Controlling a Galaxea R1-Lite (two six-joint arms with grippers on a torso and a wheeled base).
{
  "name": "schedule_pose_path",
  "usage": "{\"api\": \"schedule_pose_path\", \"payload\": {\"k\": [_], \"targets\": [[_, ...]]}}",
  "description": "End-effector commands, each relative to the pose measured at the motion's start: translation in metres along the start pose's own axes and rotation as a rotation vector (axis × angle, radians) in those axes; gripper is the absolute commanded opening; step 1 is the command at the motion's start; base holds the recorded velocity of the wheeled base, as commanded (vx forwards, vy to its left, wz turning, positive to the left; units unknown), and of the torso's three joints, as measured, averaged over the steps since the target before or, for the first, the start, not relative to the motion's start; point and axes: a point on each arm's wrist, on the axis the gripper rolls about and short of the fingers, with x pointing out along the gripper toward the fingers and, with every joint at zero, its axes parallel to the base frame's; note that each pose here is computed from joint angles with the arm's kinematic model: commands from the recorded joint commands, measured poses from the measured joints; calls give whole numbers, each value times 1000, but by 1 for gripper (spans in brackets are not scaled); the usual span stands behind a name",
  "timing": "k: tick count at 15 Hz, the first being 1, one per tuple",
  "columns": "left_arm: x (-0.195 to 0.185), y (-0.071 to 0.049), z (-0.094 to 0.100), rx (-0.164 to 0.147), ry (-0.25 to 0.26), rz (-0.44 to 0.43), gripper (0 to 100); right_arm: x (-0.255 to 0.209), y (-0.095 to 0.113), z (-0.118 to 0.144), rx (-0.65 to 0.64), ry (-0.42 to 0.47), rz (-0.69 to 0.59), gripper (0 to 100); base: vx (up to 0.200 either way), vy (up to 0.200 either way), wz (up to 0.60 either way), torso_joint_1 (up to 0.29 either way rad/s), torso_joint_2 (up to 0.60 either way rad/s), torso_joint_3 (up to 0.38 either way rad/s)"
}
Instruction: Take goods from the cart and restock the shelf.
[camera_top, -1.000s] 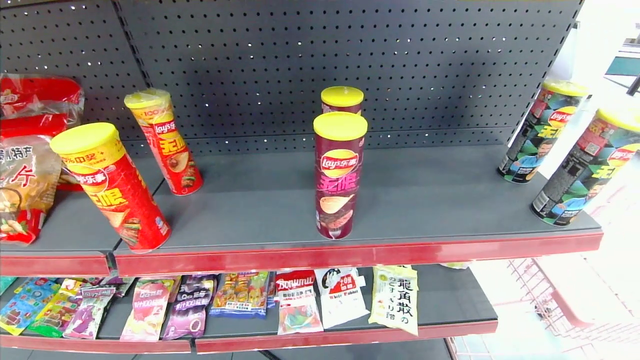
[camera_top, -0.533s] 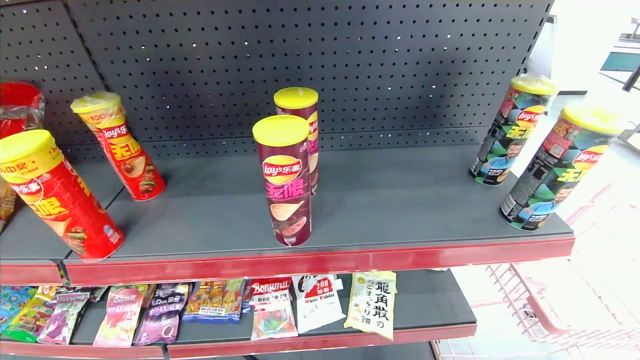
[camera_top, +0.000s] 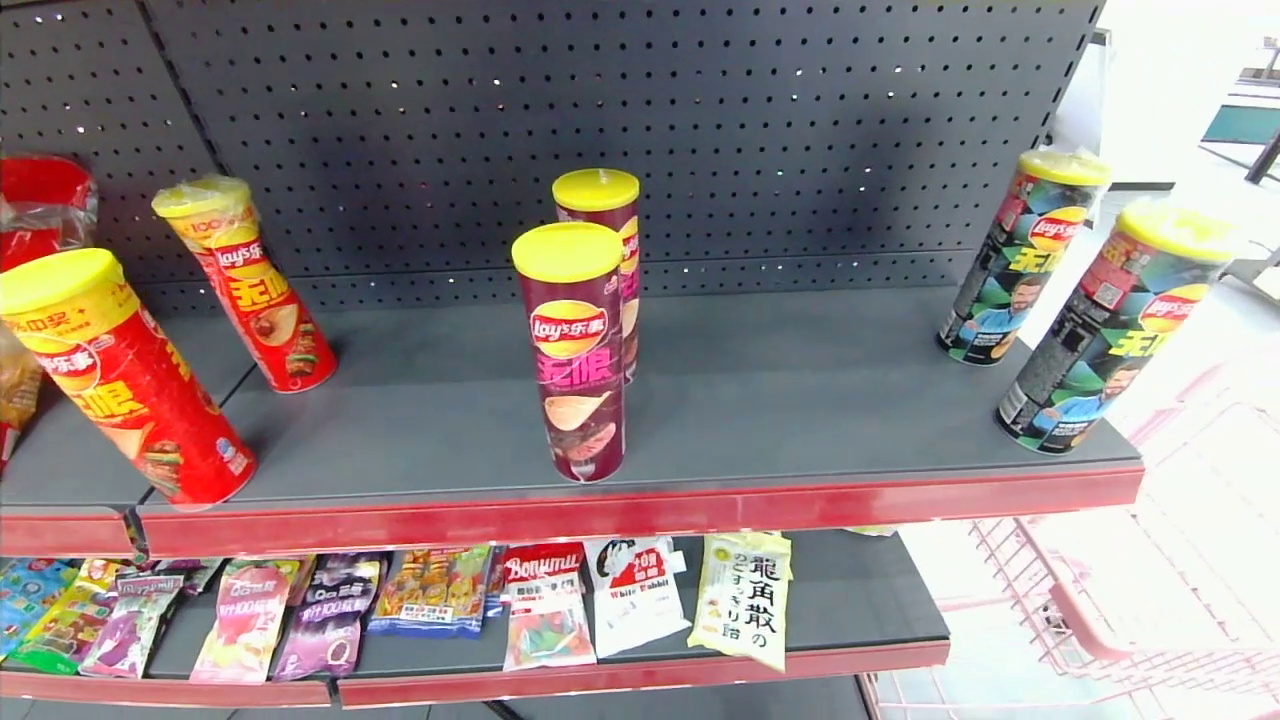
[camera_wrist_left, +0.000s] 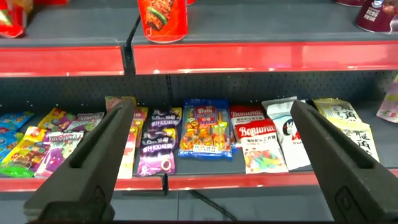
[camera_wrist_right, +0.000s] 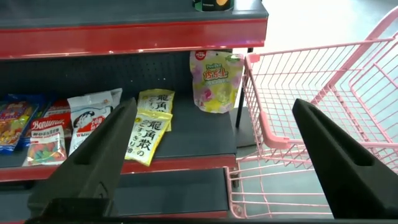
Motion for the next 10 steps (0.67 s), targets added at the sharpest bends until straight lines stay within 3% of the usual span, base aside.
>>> {"api": "schedule_pose_path", "payload": {"k": [1,4,10], "targets": [[0,0,0,0,0,0,100,0,0,0,-2,-1,0,100,0,0,0,-281,80,-168],[0,0,0,0,0,0,100,0,0,0,-2,-1,0,100,0,0,0,-212,58,-136],[0,0,0,0,0,0,100,0,0,0,-2,-1,0,100,0,0,0,-12,5,-8]]}}
